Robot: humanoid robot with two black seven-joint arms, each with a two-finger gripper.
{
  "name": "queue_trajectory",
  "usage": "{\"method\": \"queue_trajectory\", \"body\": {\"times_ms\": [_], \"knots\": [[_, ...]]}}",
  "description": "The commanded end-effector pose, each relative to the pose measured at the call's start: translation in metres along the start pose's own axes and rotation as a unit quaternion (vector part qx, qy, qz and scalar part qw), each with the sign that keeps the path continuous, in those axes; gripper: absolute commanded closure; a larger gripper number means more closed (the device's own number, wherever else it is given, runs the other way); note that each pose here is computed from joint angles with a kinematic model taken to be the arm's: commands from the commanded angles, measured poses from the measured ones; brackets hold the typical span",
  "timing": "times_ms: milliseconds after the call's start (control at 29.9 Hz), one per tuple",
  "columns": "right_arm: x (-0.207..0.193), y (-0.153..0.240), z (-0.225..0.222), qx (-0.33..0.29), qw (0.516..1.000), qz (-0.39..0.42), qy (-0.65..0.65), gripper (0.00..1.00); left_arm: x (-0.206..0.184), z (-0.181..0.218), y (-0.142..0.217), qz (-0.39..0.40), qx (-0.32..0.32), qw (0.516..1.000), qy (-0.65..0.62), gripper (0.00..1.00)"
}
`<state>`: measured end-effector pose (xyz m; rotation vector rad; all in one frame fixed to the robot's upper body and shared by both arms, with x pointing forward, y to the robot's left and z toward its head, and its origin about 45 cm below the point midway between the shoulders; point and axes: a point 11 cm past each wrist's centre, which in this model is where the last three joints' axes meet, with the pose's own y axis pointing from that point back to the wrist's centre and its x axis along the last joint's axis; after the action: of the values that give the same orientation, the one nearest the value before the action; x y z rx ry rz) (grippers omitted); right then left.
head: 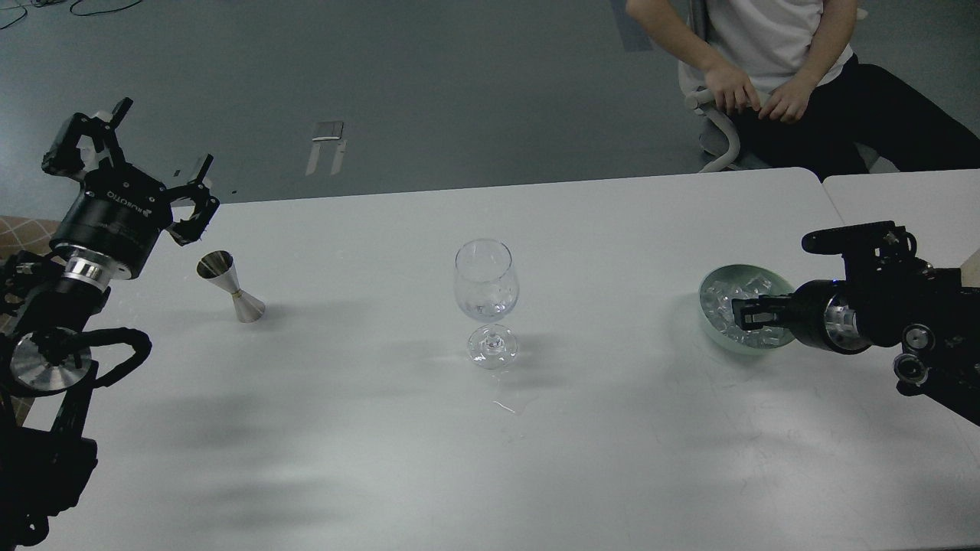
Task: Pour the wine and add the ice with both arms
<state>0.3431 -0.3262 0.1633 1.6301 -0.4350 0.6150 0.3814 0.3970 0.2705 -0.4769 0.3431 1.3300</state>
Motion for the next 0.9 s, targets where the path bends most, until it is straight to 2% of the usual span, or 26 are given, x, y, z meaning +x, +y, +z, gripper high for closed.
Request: {"method": "queue_trajectory", "body": {"times_ms": [0,368,568,635,769,869], "knots": [[-0.0005,-0.0006,0.0016,-0.002,1.000,0.000,-0.003,0.60,-0.0001,-0.0004,-0.0001,0.000,0.000,1.000,0.001,0.03],[-0.0021,-0.0070,-0.0023,0.001,1.000,-0.003,-0.009,0.60,0.0025,-0.0015,0.0005,0.003,0.001,1.000,0.001,0.03],[-0.0014,-0.0070,-0.0036,0.003,1.000,-0.002,-0.009,0.63,0.0030,-0.0017,0.0006,0.004,0.001,1.000,0.002,0.03],[-0.0013,-0.0067,-0.0035,0.003,1.000,-0.002,-0.009,0.67,0.0026,-0.0012,0.0002,0.004,0.001,1.000,0.001,0.03],[-0.0013,-0.0065,-0.0037,0.003,1.000,-0.004,-0.009,0.84,0.0020,-0.0013,-0.0003,0.003,0.000,1.000,0.002,0.03],[-0.0006,-0.0060,-0.0037,0.004,1.000,-0.004,-0.009,0.85,0.0021,-0.0013,-0.0003,0.003,0.001,1.000,0.001,0.03]]}}
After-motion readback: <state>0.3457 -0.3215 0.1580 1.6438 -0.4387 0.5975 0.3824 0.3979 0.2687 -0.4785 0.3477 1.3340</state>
